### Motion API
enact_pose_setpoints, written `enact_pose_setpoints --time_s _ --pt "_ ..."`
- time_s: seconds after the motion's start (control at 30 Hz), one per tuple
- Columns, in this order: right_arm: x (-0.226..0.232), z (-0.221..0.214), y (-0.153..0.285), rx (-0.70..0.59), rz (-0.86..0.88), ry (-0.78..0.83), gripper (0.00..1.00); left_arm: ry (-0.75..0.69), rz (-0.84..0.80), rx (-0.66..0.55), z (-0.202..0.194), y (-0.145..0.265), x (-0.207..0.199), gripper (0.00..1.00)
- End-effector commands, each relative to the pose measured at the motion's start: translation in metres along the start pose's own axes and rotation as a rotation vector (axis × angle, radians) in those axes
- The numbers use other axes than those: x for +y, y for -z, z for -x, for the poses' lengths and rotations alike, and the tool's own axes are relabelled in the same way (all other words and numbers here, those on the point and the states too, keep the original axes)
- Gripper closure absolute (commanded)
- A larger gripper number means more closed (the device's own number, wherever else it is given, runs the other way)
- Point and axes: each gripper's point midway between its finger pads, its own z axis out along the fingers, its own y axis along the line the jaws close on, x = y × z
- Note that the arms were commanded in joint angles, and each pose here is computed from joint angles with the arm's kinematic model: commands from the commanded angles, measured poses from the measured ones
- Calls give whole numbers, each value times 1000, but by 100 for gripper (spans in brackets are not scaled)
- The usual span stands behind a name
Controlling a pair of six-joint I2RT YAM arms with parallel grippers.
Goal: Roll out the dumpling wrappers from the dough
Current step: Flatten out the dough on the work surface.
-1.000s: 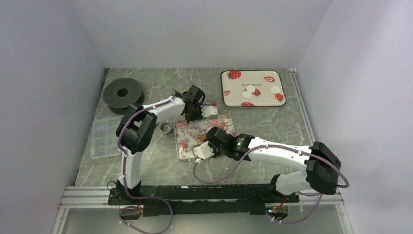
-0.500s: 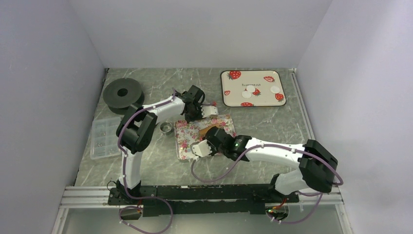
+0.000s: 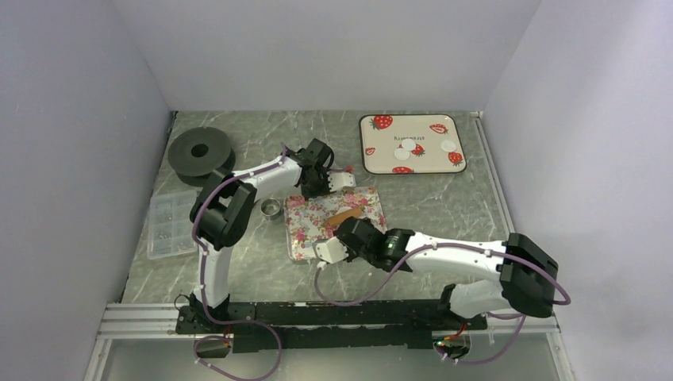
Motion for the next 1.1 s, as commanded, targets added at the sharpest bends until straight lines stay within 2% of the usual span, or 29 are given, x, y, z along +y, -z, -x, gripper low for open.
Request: enact_pose_setpoints --time_s 0.0,0.27,0.4,0.53,0.8,1.07 --pt "57 -28 -24 79 234 23 100 14 -287 152 -49 -44 -82 100" --pt "84 -28 3 95 273 -4 100 -13 -261 169 -54 -44 -82 100" --pt "72 -29 -10 94 251 34 100 -4 -281 165 -53 -47 -85 100" --pt "68 -32 -25 111 255 5 100 -5 -278 159 -51 -45 -84 100" --pt "98 -25 10 117 291 -39 100 -15 -263 170 -53 -46 -82 100" --pt "87 -42 -26 126 288 -17 100 -16 -264 185 -58 -49 -83 100"
